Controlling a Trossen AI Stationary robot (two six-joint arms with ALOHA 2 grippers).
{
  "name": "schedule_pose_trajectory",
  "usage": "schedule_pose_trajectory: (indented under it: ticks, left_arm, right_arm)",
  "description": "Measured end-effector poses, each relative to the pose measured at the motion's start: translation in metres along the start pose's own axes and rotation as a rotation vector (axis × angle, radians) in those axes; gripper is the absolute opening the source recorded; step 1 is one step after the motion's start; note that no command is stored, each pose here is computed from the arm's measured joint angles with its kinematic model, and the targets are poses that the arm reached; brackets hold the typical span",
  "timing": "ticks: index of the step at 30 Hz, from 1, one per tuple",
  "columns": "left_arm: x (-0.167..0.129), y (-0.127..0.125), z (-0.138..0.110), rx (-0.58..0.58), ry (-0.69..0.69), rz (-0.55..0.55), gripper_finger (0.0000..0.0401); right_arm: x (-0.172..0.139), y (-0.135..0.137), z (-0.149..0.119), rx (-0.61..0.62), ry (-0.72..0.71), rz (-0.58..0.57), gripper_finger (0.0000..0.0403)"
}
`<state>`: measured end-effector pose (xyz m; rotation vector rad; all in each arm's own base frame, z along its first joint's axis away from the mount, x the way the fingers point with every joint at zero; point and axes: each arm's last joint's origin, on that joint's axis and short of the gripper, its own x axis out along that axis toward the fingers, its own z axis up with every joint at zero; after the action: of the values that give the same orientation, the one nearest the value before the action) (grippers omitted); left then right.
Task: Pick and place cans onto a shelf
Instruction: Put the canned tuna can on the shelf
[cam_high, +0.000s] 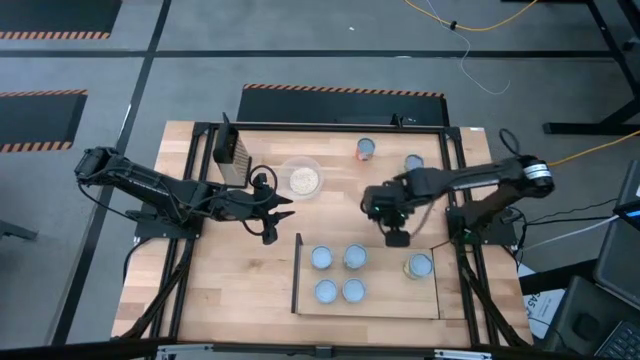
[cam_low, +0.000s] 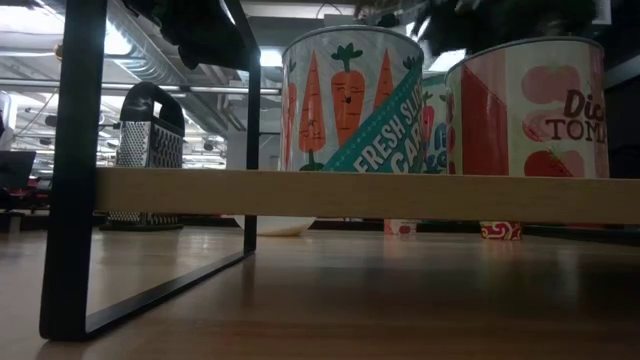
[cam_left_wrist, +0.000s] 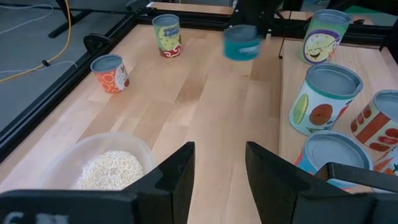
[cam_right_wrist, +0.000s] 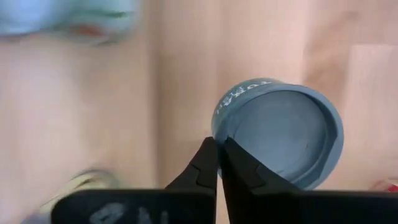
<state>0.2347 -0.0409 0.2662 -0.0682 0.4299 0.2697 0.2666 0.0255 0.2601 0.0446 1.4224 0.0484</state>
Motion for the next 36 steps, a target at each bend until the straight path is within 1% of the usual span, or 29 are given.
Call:
schedule_pose_trajectory:
  ticks: [6,9,14,19,24,28,31,36]
  left_arm:
    - [0.0,0.0,0.0,0.0,0.0,0.0,0.0135]
    - [0.0,0.0,0.0,0.0,0.0,0.0,0.0135]
    - [0.0,0.0,0.0,-0.001,0.0,0.0,0.0135]
    - [0.0,0.0,0.0,-0.001,0.0,0.0,0.0135]
    - [0.0,0.0,0.0,-0.002,0.0,0.0,0.0135]
    - [0.0,0.0,0.0,-0.002,0.0,-0.001,0.0135]
    - [0.0,0.0,0.0,-0.002,0.0,0.0,0.0135]
    - [0.0,0.0,0.0,-0.002,0.0,0.0,0.0135]
  right_arm:
    - [-0.027,0.051,-0.018,-0.114,-0.066,0.158,0.001]
    - [-0.032,0.08,-0.028,-0.151,-0.077,0.196,0.0012]
    - [-0.037,0.129,-0.042,-0.243,-0.147,0.288,0.0013]
    - [-0.042,0.165,-0.056,-0.259,-0.228,0.352,0.0015]
    - [-0.043,0.187,-0.076,-0.246,-0.23,0.352,0.0015]
    - [-0.037,0.203,-0.089,-0.297,-0.207,0.335,0.0016]
    - [-0.028,0.211,-0.093,-0.325,-0.172,0.31,0.0016]
    - [-0.01,0.218,-0.093,-0.338,-0.11,0.251,0.0016]
